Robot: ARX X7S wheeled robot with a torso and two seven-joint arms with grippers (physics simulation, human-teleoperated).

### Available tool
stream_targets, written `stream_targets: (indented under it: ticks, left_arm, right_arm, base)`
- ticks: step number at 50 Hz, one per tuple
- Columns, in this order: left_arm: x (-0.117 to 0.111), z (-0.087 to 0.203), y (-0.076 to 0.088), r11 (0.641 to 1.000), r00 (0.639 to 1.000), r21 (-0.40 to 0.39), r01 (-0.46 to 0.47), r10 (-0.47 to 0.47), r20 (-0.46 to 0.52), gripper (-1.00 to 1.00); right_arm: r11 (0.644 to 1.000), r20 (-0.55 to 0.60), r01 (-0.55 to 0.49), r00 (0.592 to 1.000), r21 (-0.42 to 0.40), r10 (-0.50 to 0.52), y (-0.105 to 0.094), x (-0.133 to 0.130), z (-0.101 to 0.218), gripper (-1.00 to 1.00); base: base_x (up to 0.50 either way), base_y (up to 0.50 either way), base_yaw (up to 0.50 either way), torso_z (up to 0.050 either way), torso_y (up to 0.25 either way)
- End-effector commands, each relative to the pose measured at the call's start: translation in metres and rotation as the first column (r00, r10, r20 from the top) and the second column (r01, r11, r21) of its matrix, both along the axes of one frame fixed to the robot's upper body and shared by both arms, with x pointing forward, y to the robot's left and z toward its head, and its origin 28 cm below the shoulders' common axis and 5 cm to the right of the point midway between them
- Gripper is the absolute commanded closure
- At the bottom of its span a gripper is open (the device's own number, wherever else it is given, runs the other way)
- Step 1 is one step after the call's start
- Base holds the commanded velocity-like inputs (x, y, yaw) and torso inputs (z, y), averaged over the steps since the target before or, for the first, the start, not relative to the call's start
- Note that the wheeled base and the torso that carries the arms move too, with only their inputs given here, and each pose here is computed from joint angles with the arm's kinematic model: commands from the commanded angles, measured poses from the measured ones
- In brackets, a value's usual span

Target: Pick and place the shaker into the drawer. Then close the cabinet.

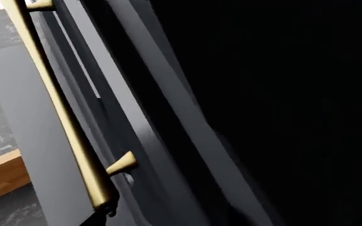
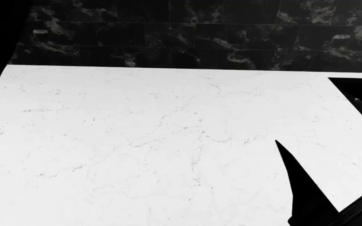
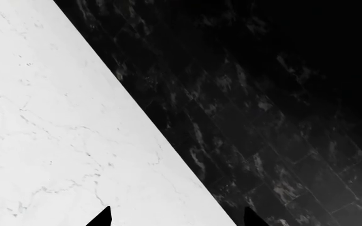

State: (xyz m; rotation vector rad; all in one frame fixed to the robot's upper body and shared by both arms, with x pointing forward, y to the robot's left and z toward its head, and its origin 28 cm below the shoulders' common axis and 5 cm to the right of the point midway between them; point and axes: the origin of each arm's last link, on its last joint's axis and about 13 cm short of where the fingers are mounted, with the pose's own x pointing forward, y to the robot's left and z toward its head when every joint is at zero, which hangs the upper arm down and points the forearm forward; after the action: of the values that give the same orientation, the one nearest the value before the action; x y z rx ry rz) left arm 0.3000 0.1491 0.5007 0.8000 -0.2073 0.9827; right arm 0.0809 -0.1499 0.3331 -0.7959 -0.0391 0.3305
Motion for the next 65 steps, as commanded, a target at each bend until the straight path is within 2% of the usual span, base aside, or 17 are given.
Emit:
stream_targets:
  ticks: [1, 5, 6, 8, 12, 14, 15, 17, 20, 22, 26, 33, 44, 47, 50, 53, 65]
  left_arm:
    - [0.062, 0.030, 0.087, 0.905, 0.723, -0.014, 0.426, -0.331, 0.606, -1.00]
    - [0.035, 0.069, 0.066, 0.545, 0.351, 0.091, 0.834, -0.650, 0.674, -1.00]
    - [0.058, 0.029, 0.104, 0.524, 0.448, -0.123, 0.843, -0.557, 0.699, -1.00]
    - [0.083, -0.037, 0.051, 0.298, 0.391, -0.260, 0.918, -0.785, 0.480, -1.00]
    - [0.002, -0.012, 0.076, -0.199, 0.110, -0.281, 0.939, -0.600, 0.792, -1.00]
    - [-0.048, -0.032, 0.120, -0.145, 0.195, -0.311, 0.939, -0.520, 0.831, -1.00]
    - [-0.060, -0.053, 0.129, 0.075, 0.268, -0.267, 0.961, -0.494, 0.827, -1.00]
    - [-0.107, -0.073, 0.111, 0.189, 0.125, 0.011, 0.982, -0.687, 0.716, -1.00]
    - [-0.184, -0.132, 0.086, -0.251, -0.299, 0.167, 0.954, -0.856, 0.422, -1.00]
    - [-0.201, -0.157, 0.081, -0.461, -0.410, -0.056, 0.886, -0.833, 0.370, -1.00]
    - [-0.225, -0.188, 0.085, -0.645, -0.530, -0.412, 0.643, -0.764, 0.369, -1.00]
    - [-0.217, -0.224, 0.086, -0.594, -0.459, -0.491, 0.637, -0.804, 0.378, -1.00]
    - [-0.174, -0.285, 0.076, -0.331, -0.053, -0.473, 0.817, -0.859, 0.509, -1.00]
    - [-0.168, -0.291, 0.092, -0.236, 0.037, -0.563, 0.792, -0.902, 0.430, -1.00]
    - [-0.159, -0.318, 0.102, 0.026, 0.324, -0.723, 0.690, -0.904, 0.277, -1.00]
    - [-0.148, -0.311, 0.071, -0.076, 0.222, -0.526, 0.847, -0.848, 0.480, -1.00]
    - [-0.144, -0.314, 0.068, 0.030, 0.314, -0.582, 0.813, -0.863, 0.395, -1.00]
  right_arm:
    - [1.000, 0.013, -0.010, 1.000, 0.008, 0.009, 0.002, 0.002, -0.004, -1.00]
    - [0.999, 0.009, -0.026, 1.000, 0.018, 0.026, 0.004, 0.013, -0.008, -1.00]
    - [0.999, 0.008, -0.033, 0.999, 0.019, 0.033, 0.005, 0.017, -0.008, -1.00]
    - [0.999, 0.004, -0.047, 0.999, 0.023, 0.047, 0.007, 0.024, -0.010, -1.00]
    - [0.996, 0.003, -0.079, 0.997, 0.034, 0.079, 0.011, 0.038, -0.013, -1.00]
    - [0.995, 0.000, -0.097, 0.995, 0.040, 0.097, 0.014, 0.046, -0.016, -1.00]
    - [0.994, 0.000, -0.104, 0.995, 0.042, 0.104, 0.015, 0.049, -0.017, -1.00]
    - [0.992, -0.003, -0.116, 0.993, 0.046, 0.116, 0.016, 0.054, -0.018, -1.00]
    - [0.991, -0.005, -0.123, 0.992, 0.054, 0.123, 0.017, 0.058, -0.021, -1.00]
    - [0.990, -0.008, -0.125, 0.992, 0.058, 0.126, 0.017, 0.060, -0.023, -1.00]
    - [0.990, -0.013, -0.127, 0.992, 0.066, 0.128, 0.018, 0.064, -0.027, -1.00]
    - [0.987, -0.022, -0.139, 0.990, 0.082, 0.141, 0.021, 0.071, -0.034, -1.00]
    - [0.941, 0.114, -0.118, 0.990, 0.317, 0.085, 0.040, 0.072, -0.086, -1.00]
    - [0.929, 0.124, -0.084, 0.991, 0.362, 0.041, 0.046, 0.073, -0.106, -1.00]
    - [0.906, 0.137, -0.089, 0.990, 0.414, 0.035, 0.052, 0.074, -0.116, -1.00]
    - [0.899, 0.166, -0.106, 0.985, 0.425, 0.037, 0.054, 0.073, -0.112, -1.00]
    - [0.889, 0.228, -0.119, 0.973, 0.442, 0.017, 0.059, 0.069, -0.109, -1.00]
  base:
    - [0.00, 0.00, 0.00, 0.010, 0.000]
    - [0.00, 0.00, 0.00, 0.003, 0.000]
    - [0.00, 0.00, 0.00, 0.011, 0.000]
    - [0.00, 0.00, 0.00, 0.000, 0.000]
    - [0.00, 0.00, 0.00, 0.003, 0.000]
    - [0.00, 0.00, 0.00, 0.000, 0.000]
    - [0.00, 0.00, 0.00, 0.000, 0.000]
    - [0.00, 0.00, 0.00, 0.000, 0.000]
    - [0.00, 0.00, 0.00, 0.004, 0.000]
    - [0.00, 0.00, 0.00, 0.000, 0.000]
    - [0.00, 0.00, 0.00, 0.000, 0.000]
    - [0.00, 0.00, 0.00, 0.000, 0.000]
    - [0.00, 0.00, 0.00, 0.000, 0.000]
    - [0.00, 0.00, 0.00, 0.000, 0.000]
    - [0.00, 0.00, 0.00, 0.000, 0.000]
    - [0.00, 0.00, 0.00, 0.000, 0.000]
    - [0.01, -0.13, 0.00, 0.000, 0.000]
